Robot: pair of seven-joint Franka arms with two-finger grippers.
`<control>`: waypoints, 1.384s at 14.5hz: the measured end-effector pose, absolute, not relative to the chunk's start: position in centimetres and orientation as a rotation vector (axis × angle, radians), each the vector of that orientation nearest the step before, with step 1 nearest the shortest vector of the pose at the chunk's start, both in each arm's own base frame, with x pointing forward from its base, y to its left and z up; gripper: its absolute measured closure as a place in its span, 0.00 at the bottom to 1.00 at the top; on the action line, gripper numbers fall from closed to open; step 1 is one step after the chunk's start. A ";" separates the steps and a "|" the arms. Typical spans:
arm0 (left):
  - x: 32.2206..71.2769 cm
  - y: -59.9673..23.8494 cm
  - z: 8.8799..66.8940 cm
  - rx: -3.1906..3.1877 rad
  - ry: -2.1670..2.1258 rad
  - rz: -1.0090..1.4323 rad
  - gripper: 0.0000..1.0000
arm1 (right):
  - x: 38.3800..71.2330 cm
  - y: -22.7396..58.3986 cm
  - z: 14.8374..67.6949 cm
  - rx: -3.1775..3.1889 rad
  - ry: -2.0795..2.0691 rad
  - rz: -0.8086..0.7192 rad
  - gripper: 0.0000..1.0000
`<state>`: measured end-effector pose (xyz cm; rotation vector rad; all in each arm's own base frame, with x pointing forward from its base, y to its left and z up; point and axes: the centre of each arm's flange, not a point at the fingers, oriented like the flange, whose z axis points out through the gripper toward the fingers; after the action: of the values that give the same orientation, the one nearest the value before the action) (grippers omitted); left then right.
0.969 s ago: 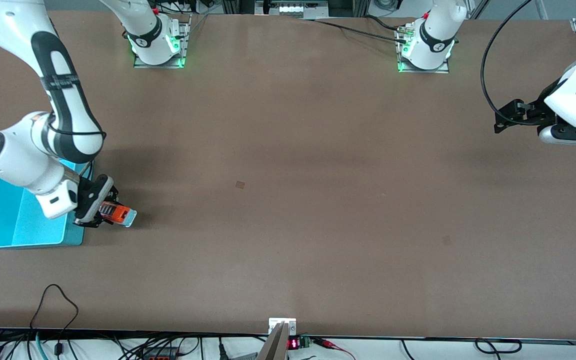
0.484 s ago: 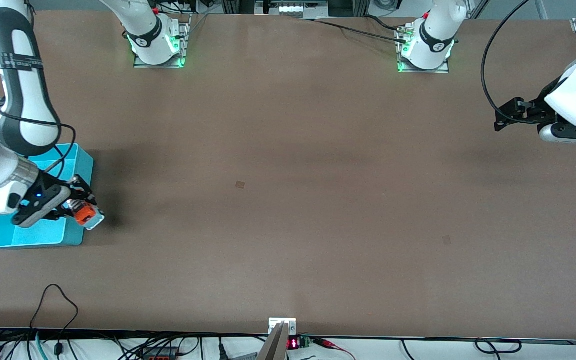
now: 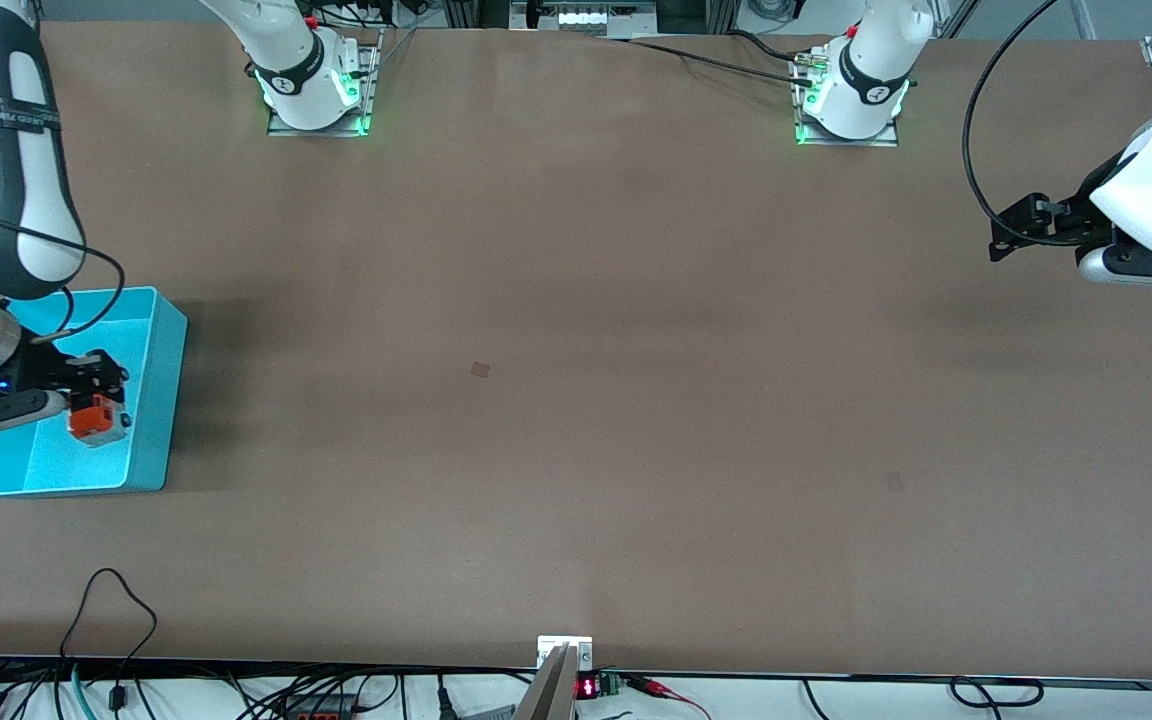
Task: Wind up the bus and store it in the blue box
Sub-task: 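Lift the bus with the right gripper and carry it into the box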
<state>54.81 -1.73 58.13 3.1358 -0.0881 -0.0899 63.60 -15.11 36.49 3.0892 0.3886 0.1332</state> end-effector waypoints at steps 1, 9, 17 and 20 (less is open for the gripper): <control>54.8 -1.7 58.1 3.136 -0.088 -0.091 0.00 | 63.1 -17.0 35.9 3.095 0.341 0.117 0.46; 54.7 -1.7 58.1 3.136 -0.088 -0.099 0.00 | 61.6 -21.9 29.0 3.138 0.175 -0.004 0.46; 54.7 -1.7 58.1 3.136 -0.088 -0.098 0.00 | 60.9 -24.8 22.5 3.107 0.106 -0.021 0.46; 54.7 -1.7 58.2 3.136 -0.088 -0.098 0.00 | 60.5 -25.8 20.9 3.111 0.063 -0.012 0.46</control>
<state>54.74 -1.74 58.16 3.1356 -0.0881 -0.0981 60.51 -25.78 20.88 3.1108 0.0634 -0.0122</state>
